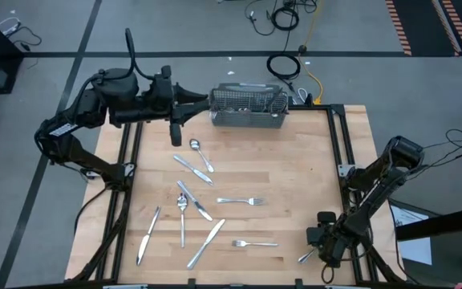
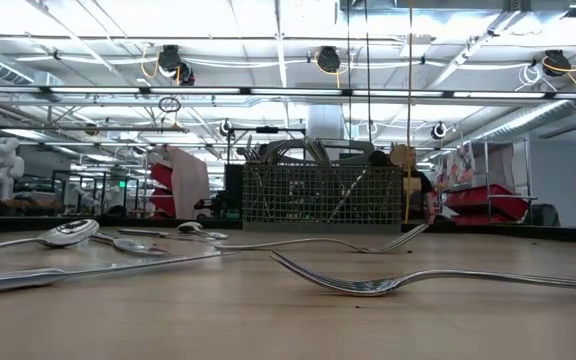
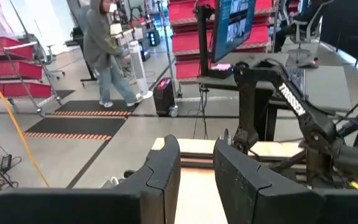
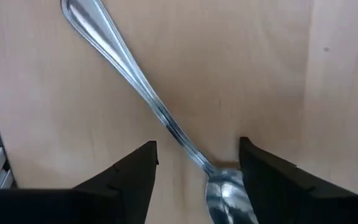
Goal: Sort silverware
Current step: Put the silver spoon into the silverware organizer
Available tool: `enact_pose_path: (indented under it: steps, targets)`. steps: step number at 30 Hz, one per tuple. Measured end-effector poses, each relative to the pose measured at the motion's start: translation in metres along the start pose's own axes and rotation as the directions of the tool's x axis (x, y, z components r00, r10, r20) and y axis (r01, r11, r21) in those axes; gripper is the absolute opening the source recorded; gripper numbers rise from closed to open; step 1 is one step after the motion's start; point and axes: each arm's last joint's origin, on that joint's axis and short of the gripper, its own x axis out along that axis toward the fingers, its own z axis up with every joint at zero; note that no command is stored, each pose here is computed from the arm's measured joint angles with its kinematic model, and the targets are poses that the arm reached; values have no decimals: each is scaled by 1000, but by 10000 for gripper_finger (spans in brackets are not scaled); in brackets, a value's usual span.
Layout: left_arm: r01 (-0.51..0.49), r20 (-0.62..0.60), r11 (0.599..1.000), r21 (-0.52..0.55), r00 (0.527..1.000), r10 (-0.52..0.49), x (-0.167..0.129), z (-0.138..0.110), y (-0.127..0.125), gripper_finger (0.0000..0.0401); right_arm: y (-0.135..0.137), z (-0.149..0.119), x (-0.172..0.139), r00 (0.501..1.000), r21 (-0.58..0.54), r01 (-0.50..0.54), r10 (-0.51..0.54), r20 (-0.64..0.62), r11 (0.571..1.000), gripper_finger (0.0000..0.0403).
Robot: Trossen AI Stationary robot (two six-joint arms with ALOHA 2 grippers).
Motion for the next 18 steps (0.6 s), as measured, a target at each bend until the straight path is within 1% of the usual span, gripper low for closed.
enact_pose_path:
  steps: [6, 8, 11, 15, 16, 18]
  targets:
    - [4, -38, 1000, 6, 999, -4, 0, -4, 0, 103, -4, -7, 5, 998, 51, 41, -44, 46, 998, 184]
    - [4, -38, 1000, 6, 999, -4, 0, -4, 0, 103, -4, -8, 5, 998, 49, 48, -50, 45, 998, 165]
    - [4, -38, 1000, 6, 999, -4, 0, -4, 0, 103, -6, -8, 6, 997, 65, 58, -61, 41, 996, 115]
    - [6, -38, 1000, 6, 999, -5, 0, -4, -1, 103, -7, -8, 6, 997, 106, 66, -71, 37, 992, 23]
    - [8, -39, 1000, 6, 999, -8, 0, -4, -1, 103, -7, -8, 6, 997, 117, 66, -71, 37, 991, 14]
    - [9, -39, 1000, 7, 999, -8, 0, -4, -2, 103, -7, -8, 6, 996, 154, 67, -75, 45, 986, 12]
